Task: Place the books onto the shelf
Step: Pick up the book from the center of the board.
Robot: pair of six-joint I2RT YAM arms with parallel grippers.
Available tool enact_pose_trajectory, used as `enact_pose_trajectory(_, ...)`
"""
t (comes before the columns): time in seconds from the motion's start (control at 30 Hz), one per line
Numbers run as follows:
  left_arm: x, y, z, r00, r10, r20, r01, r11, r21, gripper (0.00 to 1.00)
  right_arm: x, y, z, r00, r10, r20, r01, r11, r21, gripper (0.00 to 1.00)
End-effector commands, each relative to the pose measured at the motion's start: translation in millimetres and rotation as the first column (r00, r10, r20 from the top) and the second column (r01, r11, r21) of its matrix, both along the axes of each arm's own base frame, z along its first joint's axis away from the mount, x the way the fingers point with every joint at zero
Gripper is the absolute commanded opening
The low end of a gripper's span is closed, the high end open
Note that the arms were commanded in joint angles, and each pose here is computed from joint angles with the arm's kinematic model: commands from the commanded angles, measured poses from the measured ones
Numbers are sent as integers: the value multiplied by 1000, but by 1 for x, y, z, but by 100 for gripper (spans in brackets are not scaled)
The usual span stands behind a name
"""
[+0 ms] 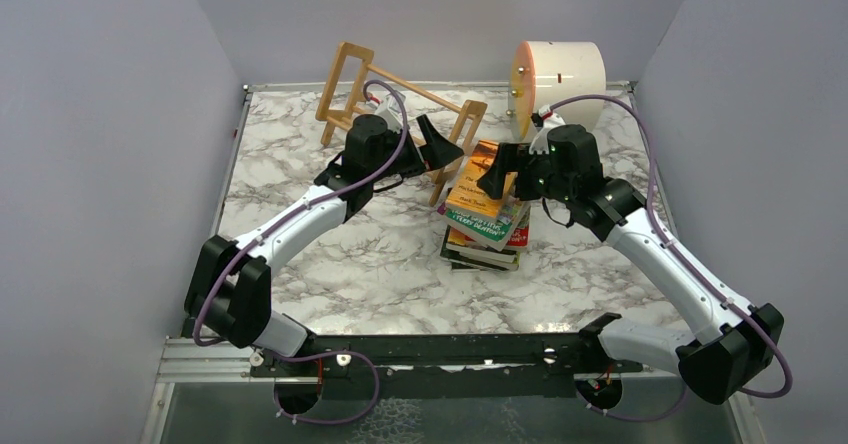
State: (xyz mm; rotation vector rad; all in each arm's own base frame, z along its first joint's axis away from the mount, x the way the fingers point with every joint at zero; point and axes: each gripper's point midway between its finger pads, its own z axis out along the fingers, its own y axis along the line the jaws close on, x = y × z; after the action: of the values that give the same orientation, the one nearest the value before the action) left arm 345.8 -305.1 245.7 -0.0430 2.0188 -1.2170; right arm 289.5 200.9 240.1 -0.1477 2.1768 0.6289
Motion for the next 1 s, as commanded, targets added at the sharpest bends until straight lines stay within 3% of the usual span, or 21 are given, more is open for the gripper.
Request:
enact_pose_trajectory(0.0, -6, -9, -3, 999, -50, -7, 49, 998, -30, 99, -2, 12, 5, 998, 52, 18, -53, 998, 38, 97)
enact_pose_trajectory(0.53, -37, -32, -24, 965, -243, -103, 233, 967, -102, 99, -2, 20, -5, 993, 111, 27, -112, 993, 40, 97)
enact_pose_trajectory(0.97, -41, -37, -24, 957, -269, -107, 255, 958, -131, 97, -6, 31, -9, 977, 191, 93, -198, 977, 74, 97)
